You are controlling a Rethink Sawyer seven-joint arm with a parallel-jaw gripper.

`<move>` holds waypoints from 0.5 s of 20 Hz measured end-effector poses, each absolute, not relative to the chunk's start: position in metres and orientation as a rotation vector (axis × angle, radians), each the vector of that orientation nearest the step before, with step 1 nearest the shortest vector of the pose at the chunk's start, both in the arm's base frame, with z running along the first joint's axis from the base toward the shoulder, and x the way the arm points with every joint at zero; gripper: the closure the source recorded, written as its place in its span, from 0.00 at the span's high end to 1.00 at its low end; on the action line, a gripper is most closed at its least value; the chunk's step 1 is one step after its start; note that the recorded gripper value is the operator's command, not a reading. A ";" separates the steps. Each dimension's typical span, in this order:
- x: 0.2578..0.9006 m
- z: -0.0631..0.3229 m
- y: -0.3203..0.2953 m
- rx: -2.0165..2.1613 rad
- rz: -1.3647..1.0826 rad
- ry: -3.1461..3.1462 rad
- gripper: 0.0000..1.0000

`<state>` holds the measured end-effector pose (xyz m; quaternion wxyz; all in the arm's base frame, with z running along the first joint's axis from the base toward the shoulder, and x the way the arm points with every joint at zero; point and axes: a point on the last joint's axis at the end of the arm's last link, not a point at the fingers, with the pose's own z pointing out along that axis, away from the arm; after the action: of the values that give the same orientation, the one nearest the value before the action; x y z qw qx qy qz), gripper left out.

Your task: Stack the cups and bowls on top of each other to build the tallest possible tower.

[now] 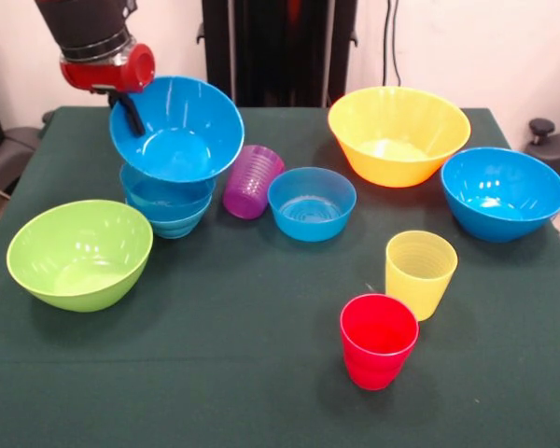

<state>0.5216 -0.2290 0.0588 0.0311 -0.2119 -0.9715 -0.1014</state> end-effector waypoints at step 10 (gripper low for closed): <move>0.544 0.085 -0.247 -0.640 -0.261 -3.003 0.00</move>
<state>0.5440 -0.2466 0.0848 0.0300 -0.2076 -0.9741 -0.0846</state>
